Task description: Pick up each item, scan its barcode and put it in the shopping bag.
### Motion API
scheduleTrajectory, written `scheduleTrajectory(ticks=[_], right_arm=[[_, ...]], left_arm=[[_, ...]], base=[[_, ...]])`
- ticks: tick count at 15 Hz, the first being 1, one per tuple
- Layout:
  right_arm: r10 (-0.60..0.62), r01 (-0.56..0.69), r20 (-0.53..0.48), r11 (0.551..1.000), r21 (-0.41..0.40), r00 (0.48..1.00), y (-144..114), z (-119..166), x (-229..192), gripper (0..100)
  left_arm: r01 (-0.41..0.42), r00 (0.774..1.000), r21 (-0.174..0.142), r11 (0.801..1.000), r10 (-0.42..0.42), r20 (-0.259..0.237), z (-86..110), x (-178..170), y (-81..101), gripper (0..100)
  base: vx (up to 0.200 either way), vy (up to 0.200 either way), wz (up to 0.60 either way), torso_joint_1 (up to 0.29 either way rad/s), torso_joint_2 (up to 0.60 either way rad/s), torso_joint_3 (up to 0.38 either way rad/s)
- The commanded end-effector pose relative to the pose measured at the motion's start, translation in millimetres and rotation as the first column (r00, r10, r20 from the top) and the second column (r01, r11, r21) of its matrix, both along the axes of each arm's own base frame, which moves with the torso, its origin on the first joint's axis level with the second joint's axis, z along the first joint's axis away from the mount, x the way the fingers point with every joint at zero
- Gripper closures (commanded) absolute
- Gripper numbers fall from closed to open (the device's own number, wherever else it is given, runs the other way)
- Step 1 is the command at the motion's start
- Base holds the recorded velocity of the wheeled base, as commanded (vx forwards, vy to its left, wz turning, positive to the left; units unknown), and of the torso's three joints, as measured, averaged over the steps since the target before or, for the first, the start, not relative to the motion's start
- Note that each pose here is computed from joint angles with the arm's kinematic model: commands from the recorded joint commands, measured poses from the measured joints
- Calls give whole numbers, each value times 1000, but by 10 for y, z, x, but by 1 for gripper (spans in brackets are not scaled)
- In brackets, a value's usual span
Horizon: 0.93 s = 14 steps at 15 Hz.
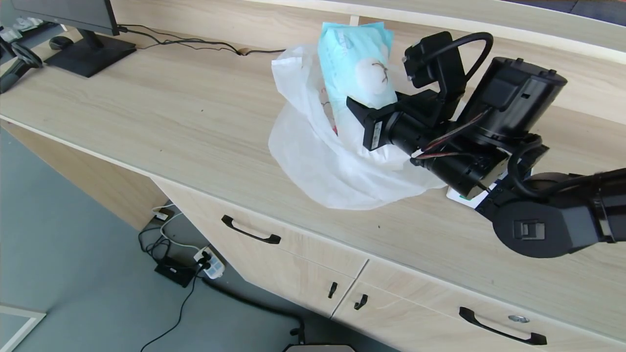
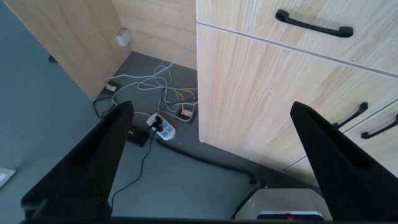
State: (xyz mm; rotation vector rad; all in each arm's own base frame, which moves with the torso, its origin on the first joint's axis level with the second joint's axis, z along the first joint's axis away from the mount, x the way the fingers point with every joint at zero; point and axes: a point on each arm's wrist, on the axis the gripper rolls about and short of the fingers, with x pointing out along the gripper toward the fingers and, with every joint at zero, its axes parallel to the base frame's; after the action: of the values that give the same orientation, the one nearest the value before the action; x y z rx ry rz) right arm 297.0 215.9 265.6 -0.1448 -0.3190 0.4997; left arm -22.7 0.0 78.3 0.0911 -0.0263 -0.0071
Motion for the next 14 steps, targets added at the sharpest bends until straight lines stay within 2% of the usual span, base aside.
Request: scheduleTrajectory(ticks=[1, 3, 8, 11, 12, 14], right_arm=[[20, -22, -48, 999, -28, 999, 151, -209, -33, 100], [17, -17, -24, 1000, -7, 1000, 188, -274, 15, 100], [-6, 6, -1, 1000, 5, 1000, 105, -185, -12, 100], [-7, 7, -26, 1000, -12, 1000, 38, -245, -89, 100], [-6, 5, -33, 1000, -16, 999, 29, -264, -110, 0], [-5, 4, -37, 1000, -15, 999, 24, -272, -108, 0]], left_arm=[[1, 1000, 3, 1000, -1, 2, 2, 0, 0, 0], [1, 1000, 4, 1000, -1, 2, 2, 0, 0, 0], [1, 1000, 3, 1000, -1, 2, 2, 0, 0, 0], [-1, 1000, 2, 1000, 1, 0, 0, 0, 0, 0], [1, 1000, 3, 1000, -1, 2, 2, 0, 0, 0], [-1, 1000, 2, 1000, 1, 2, 2, 0, 0, 0]], base=[[0, 0, 0, 0, 0, 0], [0, 0, 0, 0, 0, 0], [0, 0, 0, 0, 0, 0], [0, 0, 0, 0, 0, 0], [0, 0, 0, 0, 0, 0], [0, 0, 0, 0, 0, 0]])
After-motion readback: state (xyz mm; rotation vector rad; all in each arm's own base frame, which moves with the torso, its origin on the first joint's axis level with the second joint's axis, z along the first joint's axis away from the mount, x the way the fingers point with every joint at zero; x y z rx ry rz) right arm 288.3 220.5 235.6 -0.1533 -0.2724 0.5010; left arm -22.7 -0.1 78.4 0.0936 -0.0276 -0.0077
